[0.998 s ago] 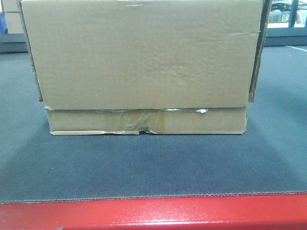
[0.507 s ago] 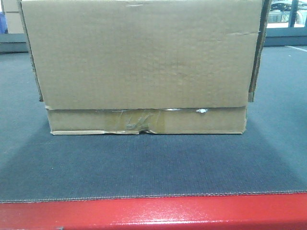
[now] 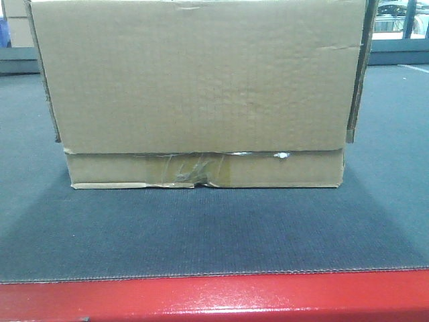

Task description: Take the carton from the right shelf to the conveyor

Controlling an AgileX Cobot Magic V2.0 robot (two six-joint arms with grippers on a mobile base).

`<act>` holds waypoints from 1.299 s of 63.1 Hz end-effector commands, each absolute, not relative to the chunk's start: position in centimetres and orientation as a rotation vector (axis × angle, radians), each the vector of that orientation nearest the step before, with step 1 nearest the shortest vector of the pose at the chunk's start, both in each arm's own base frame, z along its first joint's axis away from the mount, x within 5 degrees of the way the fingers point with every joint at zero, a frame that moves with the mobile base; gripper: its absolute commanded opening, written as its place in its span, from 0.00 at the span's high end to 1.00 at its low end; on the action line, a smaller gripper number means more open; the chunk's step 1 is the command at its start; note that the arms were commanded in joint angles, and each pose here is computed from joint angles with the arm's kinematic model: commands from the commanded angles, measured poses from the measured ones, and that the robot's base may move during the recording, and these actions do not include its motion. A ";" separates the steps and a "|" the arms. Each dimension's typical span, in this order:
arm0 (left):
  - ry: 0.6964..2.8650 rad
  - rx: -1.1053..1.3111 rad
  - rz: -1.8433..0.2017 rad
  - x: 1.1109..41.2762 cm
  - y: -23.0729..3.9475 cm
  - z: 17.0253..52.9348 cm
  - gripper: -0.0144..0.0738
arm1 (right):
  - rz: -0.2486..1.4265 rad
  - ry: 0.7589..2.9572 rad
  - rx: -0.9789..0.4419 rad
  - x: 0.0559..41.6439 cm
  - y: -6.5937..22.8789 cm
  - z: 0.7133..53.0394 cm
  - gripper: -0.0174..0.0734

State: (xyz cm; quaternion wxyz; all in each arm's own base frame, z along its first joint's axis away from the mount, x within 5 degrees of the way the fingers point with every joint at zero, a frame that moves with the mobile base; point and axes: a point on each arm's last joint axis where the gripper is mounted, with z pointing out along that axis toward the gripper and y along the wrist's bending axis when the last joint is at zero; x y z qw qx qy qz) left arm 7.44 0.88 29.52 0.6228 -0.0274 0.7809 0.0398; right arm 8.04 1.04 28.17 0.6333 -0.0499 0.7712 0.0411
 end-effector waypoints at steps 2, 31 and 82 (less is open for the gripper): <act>1.742 -0.062 0.080 7.0 0.8 29.9 0.82 | 0.086 1.594 -0.112 5.7 0.7 29.3 0.88; 1.733 -0.062 0.080 6.8 0.8 30.0 0.82 | 0.092 1.411 -0.098 2.6 0.3 30.1 0.88; 1.648 -0.035 0.108 5.2 0.5 28.1 0.82 | 0.092 1.411 -0.098 2.6 0.3 30.1 0.88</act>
